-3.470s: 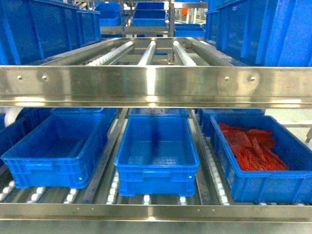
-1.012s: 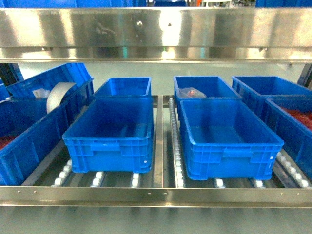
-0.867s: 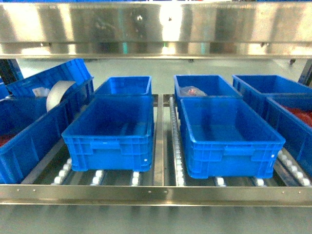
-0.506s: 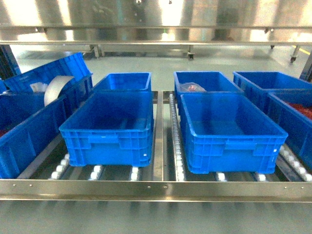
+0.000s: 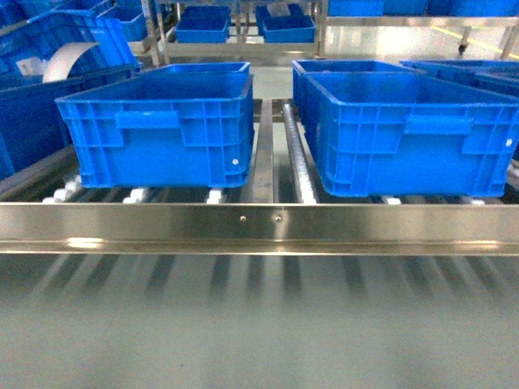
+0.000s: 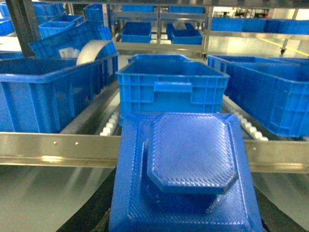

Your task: Sort blue parts and orange caps into right shelf containers

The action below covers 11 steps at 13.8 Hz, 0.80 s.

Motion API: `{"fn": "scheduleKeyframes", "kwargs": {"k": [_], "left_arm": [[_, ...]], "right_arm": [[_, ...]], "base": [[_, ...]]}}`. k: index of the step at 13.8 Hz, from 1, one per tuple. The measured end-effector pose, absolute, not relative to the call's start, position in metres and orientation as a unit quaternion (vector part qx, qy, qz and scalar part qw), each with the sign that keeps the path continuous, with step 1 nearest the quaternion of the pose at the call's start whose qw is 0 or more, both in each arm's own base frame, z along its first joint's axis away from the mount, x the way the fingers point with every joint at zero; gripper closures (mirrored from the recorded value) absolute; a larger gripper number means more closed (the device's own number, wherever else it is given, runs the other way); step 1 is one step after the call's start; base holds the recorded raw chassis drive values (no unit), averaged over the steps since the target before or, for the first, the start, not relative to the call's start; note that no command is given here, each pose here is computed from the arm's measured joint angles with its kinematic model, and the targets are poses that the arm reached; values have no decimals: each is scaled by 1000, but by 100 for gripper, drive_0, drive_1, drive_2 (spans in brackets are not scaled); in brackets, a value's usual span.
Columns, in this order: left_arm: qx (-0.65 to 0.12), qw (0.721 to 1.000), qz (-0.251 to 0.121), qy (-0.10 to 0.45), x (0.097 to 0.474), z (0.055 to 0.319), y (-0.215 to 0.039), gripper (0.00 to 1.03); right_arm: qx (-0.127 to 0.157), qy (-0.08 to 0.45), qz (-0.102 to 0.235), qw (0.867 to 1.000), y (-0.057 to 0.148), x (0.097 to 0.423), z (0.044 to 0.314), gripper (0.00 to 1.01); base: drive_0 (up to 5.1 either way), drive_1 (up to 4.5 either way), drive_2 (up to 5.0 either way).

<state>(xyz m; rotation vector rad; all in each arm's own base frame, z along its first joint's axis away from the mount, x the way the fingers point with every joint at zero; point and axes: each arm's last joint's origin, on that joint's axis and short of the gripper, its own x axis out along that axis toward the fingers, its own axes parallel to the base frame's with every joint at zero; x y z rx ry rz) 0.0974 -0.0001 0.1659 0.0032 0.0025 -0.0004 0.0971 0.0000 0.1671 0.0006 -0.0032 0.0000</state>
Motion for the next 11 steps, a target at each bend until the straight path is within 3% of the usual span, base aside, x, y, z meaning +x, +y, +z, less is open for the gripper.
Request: {"fn": "scheduleKeyframes", "kwargs": {"k": [11], "left_arm": [[2, 1000, 0, 0, 97, 166, 0, 60]], "right_arm": [[0, -3, 0, 1000, 0, 97, 167, 57]], "base": [[0, 0, 0]]}}
